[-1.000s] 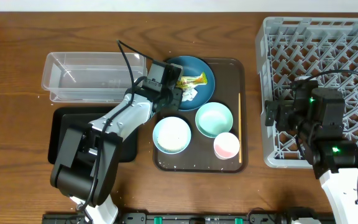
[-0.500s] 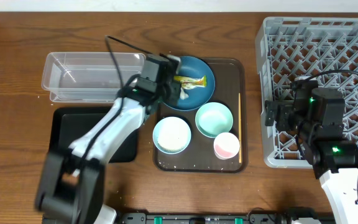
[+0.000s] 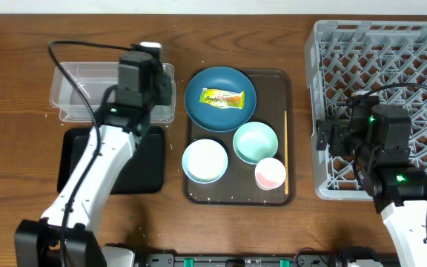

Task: Sort waste into correct bins and load items into the dishwasher rack
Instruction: 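Drop the tissue into the clear plastic bin with the left gripper, then lower the left gripper onto the yellow snack wrapper and grasp it, then carry the wrapper to the clear bin and release it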

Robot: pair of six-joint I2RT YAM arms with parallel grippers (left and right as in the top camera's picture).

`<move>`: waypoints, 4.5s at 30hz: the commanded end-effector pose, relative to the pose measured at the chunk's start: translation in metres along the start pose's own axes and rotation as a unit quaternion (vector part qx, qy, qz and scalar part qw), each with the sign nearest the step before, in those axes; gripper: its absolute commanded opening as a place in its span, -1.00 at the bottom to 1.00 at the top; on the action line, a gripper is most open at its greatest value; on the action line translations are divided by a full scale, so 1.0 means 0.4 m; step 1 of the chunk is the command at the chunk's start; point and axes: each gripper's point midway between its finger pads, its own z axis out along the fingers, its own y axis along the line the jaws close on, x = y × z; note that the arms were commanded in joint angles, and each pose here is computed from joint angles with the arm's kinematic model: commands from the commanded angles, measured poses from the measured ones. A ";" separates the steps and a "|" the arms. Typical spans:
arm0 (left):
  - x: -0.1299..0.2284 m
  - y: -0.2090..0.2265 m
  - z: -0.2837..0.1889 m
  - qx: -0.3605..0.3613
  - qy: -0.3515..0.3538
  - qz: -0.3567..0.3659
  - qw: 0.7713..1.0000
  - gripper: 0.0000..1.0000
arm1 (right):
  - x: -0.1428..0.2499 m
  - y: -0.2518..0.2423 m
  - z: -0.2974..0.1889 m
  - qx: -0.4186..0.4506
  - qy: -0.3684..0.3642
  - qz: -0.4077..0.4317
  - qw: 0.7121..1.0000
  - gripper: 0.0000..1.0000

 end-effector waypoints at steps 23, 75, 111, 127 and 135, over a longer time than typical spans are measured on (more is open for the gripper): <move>0.122 -0.307 0.127 0.189 0.060 0.027 0.980 0.31 | -0.018 0.009 -0.005 -0.005 -0.006 -0.004 1.000 0.98; 0.251 -0.351 0.332 0.159 0.061 0.049 0.984 -0.03 | -0.007 0.008 -0.005 -0.004 0.003 -0.003 1.000 0.99; -0.052 0.005 0.045 0.019 -0.039 -0.037 0.998 -0.88 | -0.009 0.008 -0.005 -0.004 0.001 -0.003 1.000 0.99; 0.001 0.218 0.022 -0.057 0.002 -0.097 0.994 -0.69 | -0.009 0.008 -0.005 -0.004 0.001 -0.003 1.000 0.99; 0.018 0.194 0.024 -0.031 0.019 -0.098 0.994 0.34 | -0.009 0.008 -0.005 -0.004 0.001 -0.003 1.000 0.98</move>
